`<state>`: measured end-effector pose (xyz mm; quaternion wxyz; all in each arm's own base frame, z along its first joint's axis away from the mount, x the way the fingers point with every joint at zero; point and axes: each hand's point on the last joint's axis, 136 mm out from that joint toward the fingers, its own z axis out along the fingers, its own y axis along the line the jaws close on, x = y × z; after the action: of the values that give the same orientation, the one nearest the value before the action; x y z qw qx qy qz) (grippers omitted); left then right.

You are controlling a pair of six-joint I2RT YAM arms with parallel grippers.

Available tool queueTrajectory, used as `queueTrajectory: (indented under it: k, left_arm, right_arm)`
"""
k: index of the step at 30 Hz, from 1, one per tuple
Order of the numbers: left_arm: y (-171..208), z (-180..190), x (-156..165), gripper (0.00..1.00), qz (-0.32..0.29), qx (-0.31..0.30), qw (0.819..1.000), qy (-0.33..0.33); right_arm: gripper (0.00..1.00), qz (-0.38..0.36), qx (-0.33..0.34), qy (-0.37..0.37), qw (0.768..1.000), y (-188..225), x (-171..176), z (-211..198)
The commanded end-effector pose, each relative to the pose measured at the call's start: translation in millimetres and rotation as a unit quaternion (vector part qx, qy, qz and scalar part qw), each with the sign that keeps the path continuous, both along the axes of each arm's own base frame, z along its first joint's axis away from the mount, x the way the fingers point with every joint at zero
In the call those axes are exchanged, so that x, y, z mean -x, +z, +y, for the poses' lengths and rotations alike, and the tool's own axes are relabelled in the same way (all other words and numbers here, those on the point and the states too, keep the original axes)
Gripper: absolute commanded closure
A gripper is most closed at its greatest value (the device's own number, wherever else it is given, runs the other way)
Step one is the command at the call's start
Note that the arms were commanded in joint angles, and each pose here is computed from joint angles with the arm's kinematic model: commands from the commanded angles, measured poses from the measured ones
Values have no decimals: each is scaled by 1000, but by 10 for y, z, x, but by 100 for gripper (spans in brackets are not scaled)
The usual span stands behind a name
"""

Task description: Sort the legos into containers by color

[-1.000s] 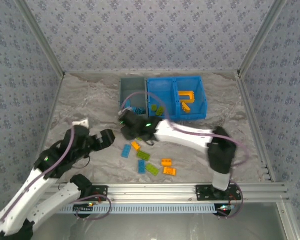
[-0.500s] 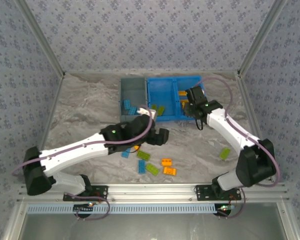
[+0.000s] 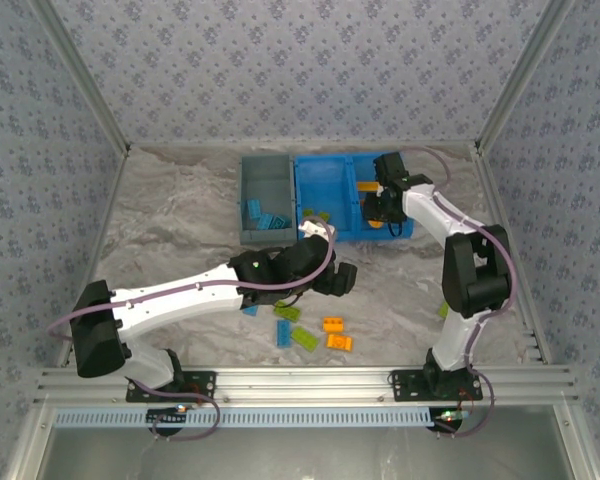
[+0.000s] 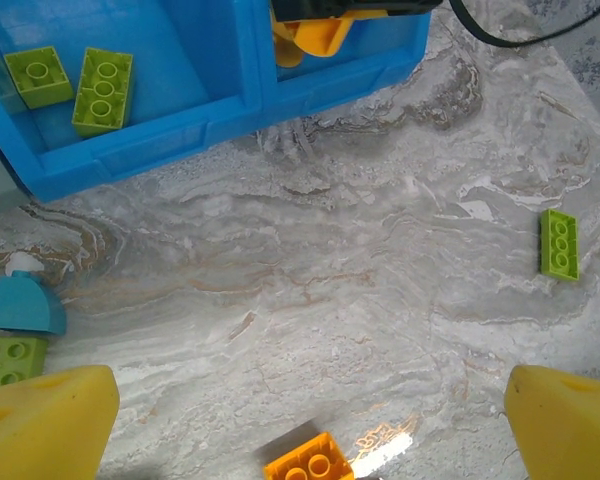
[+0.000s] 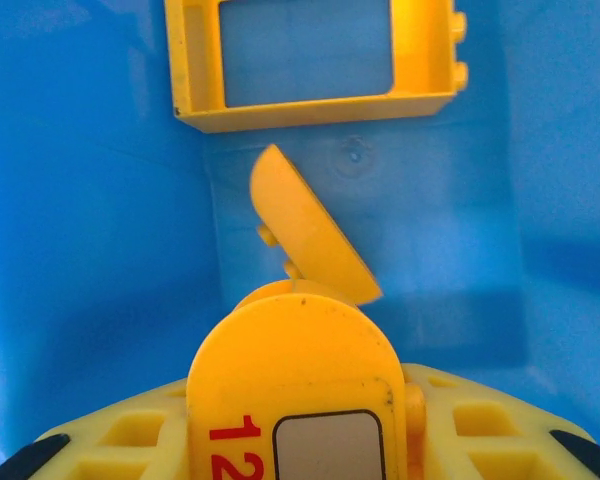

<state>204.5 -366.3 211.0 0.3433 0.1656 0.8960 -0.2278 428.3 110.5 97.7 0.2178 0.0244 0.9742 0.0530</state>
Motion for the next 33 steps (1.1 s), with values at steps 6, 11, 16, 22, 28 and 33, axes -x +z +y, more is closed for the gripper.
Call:
queueTrajectory:
  k: [6, 11, 16, 22, 28, 33]
  left_arm:
    - [246, 128, -11, 1, -31, 5, 999, 17]
    - [262, 305, 22, 1, -45, -16, 998, 28]
    - [191, 540, 44, 2, -40, -46, 997, 50]
    - [55, 874, 118, 7, -22, -105, 992, 71]
    - [-240, 1221, 125, 10, 34, -169, 980, 96]
    - [-653, 1382, -29, 18, 128, -192, 969, 82]
  right_arm:
    - [45, 16, -19, 13, 1000, -71, -27, 7]
    - [40, -20, -21, 14, 999, 253, -23, -43]
    - [41, -65, -12, 13, 998, 770, 26, -114]
    - [44, -141, -20, 11, 990, 1478, 358, -148]
    - [43, -196, -50, 58, 978, 1797, 1088, 101]
    - [41, -190, -110, 130, 967, 1476, 1850, 565]
